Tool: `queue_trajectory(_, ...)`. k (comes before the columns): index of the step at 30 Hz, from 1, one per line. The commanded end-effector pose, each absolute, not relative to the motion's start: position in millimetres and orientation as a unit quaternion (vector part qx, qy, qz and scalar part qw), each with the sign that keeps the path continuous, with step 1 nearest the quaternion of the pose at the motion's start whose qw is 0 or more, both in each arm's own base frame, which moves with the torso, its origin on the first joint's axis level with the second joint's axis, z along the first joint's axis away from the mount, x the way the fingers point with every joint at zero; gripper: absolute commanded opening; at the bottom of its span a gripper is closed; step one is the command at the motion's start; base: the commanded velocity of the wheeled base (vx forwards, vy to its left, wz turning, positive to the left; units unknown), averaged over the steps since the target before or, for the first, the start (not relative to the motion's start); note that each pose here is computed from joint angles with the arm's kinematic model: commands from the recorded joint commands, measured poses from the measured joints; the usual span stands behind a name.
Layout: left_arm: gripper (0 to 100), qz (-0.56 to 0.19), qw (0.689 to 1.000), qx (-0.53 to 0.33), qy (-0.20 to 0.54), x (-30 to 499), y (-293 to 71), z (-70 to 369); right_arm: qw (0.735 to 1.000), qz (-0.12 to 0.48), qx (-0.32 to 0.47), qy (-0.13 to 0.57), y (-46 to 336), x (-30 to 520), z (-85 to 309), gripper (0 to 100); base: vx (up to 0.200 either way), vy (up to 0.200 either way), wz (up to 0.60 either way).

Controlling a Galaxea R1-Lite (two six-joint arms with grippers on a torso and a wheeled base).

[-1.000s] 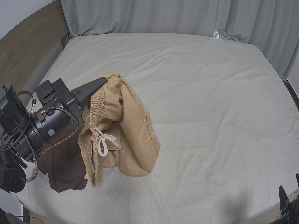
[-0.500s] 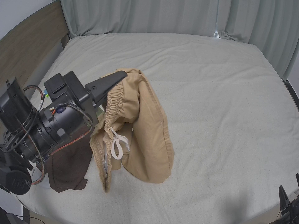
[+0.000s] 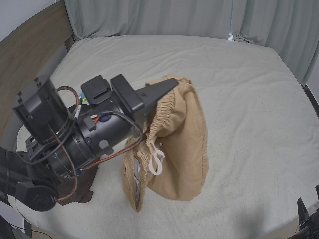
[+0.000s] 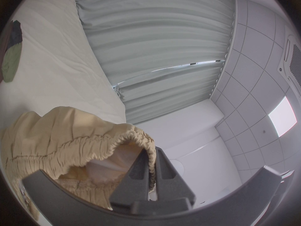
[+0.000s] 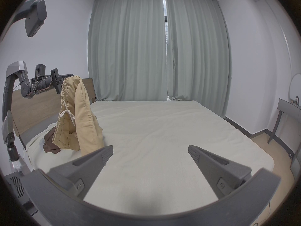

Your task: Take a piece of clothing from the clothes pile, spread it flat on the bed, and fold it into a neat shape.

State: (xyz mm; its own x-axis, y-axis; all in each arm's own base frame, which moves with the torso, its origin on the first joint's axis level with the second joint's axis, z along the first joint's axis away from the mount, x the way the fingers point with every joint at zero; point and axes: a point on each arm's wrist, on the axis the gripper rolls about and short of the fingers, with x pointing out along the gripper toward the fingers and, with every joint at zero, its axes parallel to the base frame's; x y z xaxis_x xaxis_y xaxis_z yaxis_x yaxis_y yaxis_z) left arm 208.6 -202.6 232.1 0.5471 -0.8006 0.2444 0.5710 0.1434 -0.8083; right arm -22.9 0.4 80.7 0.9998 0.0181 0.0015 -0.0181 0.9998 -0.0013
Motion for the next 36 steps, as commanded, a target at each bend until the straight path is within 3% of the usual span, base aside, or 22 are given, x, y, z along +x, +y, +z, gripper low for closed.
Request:
queue_trajectory(1, 0, -0.469, 0.739, -0.460, 0.149, 210.9, -224.8, 220.7, 1.000, 0.010, -0.001, 0.000, 0.4, -22.8, 75.5, 100, 0.000, 0.000, 0.00)
queue_trajectory(26, 0, -0.515, 0.699, -0.450, 0.209, 216.8, -310.4, 189.9, 1.000, 0.010, -0.001, 0.000, 0.4, -22.8, 75.5, 100, 0.000, 0.000, 0.00)
queue_trajectory(36, 0, -0.528, 0.679, -0.468, 0.203, 214.2, -318.9, 202.7, 1.000, 0.009, -0.001, 0.000, 0.4, -22.8, 75.5, 100, 0.000, 0.000, 0.00)
